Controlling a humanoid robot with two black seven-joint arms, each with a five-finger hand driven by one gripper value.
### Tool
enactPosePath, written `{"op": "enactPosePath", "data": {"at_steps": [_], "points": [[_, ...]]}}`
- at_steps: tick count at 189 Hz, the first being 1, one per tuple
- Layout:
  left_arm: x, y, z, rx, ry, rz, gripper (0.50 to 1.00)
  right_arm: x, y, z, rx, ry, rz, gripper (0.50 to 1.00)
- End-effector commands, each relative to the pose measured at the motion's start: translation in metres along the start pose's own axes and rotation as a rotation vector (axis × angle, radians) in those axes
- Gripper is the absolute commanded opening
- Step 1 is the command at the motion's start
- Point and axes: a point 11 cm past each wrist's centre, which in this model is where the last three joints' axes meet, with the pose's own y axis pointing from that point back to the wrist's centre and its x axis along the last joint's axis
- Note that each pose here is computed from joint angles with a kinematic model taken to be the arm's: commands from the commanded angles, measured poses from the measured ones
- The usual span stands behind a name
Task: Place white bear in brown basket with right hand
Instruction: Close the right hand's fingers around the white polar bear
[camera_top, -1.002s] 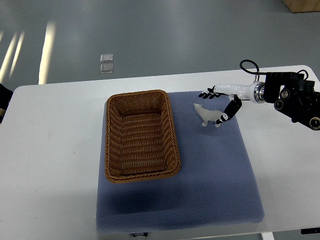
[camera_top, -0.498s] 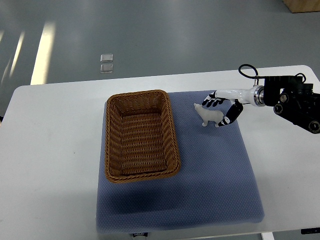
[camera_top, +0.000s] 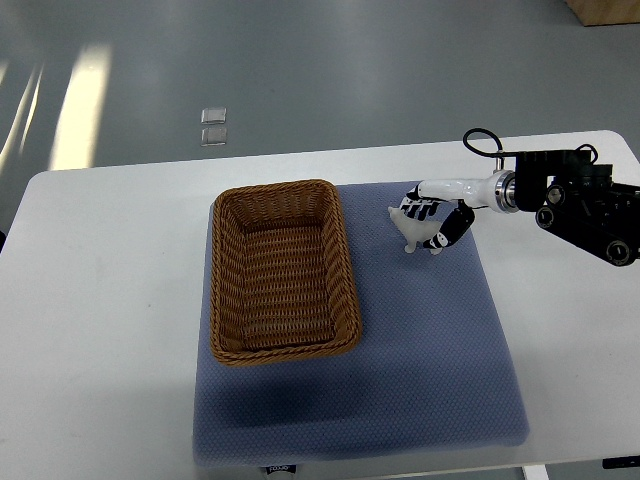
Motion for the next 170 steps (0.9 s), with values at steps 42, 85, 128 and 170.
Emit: {"op": "enactPosePath", "data": {"at_steps": [42, 85, 128, 170], "points": [[0.001, 0.000, 0.000, 0.000, 0.002, 0.002, 1.000, 0.002, -0.002, -0.004, 0.001, 0.029, -0.009, 0.699], [0.000, 0.000, 0.000, 0.000, 0.002, 0.000, 1.000, 0.001, -0.001, -0.002, -0.004, 0.032, -0.008, 0.613], [0.000, 0.000, 0.000, 0.000, 0.003, 0.000, 1.000, 0.004, 0.000, -0.001, -0.008, 0.035, 0.008, 0.500], [0.000, 0.000, 0.000, 0.000, 0.002, 0.000, 1.000, 0.026, 0.004, -0.009, 0.003, 0.057, 0.064, 0.500]]}}
